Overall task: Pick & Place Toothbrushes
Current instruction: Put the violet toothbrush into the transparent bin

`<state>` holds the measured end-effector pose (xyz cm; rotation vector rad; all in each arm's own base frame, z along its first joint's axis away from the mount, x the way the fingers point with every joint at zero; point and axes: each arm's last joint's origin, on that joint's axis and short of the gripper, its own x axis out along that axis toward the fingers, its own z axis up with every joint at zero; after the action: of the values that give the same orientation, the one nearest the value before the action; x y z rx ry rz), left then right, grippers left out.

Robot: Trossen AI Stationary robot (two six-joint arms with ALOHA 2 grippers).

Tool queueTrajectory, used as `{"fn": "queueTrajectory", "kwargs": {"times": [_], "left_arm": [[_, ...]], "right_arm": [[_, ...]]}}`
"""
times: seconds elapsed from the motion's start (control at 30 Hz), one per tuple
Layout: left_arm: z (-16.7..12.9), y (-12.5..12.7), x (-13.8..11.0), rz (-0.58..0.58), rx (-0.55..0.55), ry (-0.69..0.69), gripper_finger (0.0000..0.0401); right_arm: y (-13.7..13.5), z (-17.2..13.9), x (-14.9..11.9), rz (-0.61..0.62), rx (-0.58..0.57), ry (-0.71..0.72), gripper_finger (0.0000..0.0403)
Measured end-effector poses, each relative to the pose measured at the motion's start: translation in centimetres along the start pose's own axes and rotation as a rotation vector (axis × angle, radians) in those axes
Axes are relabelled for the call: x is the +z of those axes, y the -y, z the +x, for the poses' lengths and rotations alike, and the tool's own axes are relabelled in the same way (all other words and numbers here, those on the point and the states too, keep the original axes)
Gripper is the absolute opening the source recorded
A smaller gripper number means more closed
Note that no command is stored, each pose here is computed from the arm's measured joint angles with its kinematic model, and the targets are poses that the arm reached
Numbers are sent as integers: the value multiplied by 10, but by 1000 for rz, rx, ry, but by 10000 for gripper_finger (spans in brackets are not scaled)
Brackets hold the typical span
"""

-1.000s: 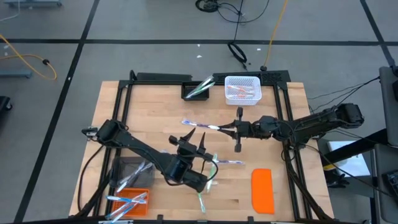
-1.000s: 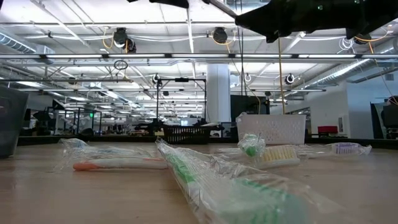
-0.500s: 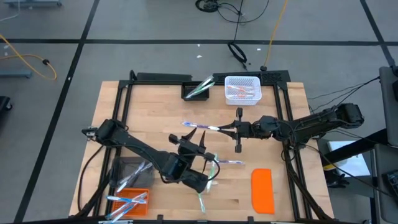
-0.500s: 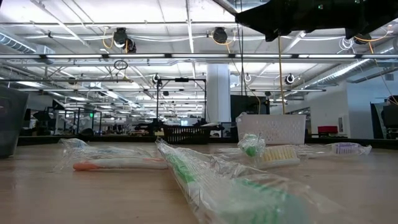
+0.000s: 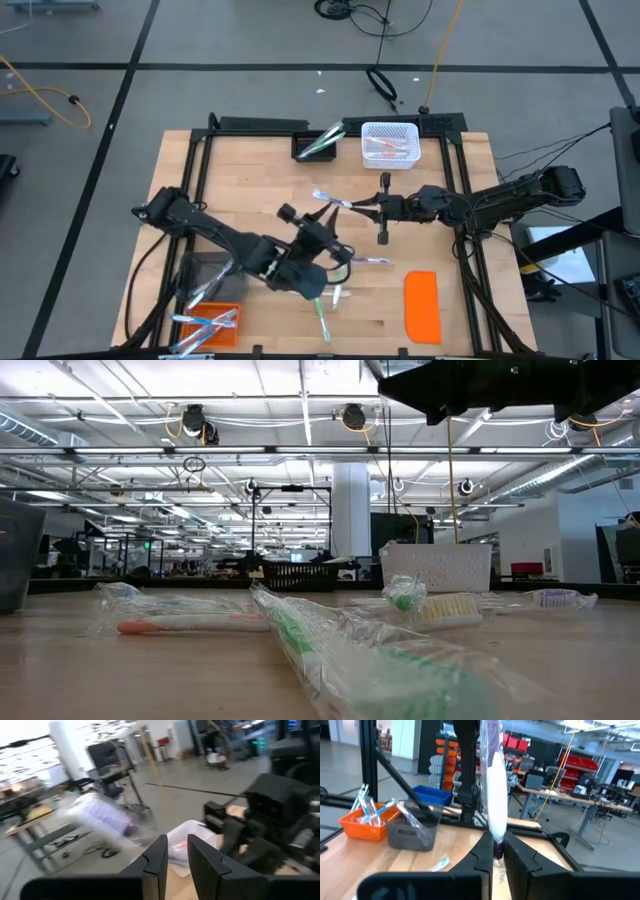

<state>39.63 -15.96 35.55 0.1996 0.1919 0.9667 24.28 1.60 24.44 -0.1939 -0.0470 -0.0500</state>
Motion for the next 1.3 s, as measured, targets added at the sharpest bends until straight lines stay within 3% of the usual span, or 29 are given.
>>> {"fn": "queueTrajectory", "kwargs": {"times": [0.27, 0.67, 0.93, 1.2, 1.3], "left_arm": [[8, -9, 22, 78, -44, 25, 70], [-11, -31, 45, 40, -205, 59, 80], [5, -29, 51, 104, -425, 119, 77], [26, -33, 54, 75, -442, 129, 77], [31, -32, 56, 61, -540, 157, 77]], "right_arm": [[2, 0, 9, -19, -21, 94, 16], [12, -26, 46, -70, -72, 287, 16], [8, -28, 48, -70, -1, 301, 16], [-1, -30, 51, -87, 31, 319, 16], [-2, -30, 51, -96, 33, 325, 16]]}}
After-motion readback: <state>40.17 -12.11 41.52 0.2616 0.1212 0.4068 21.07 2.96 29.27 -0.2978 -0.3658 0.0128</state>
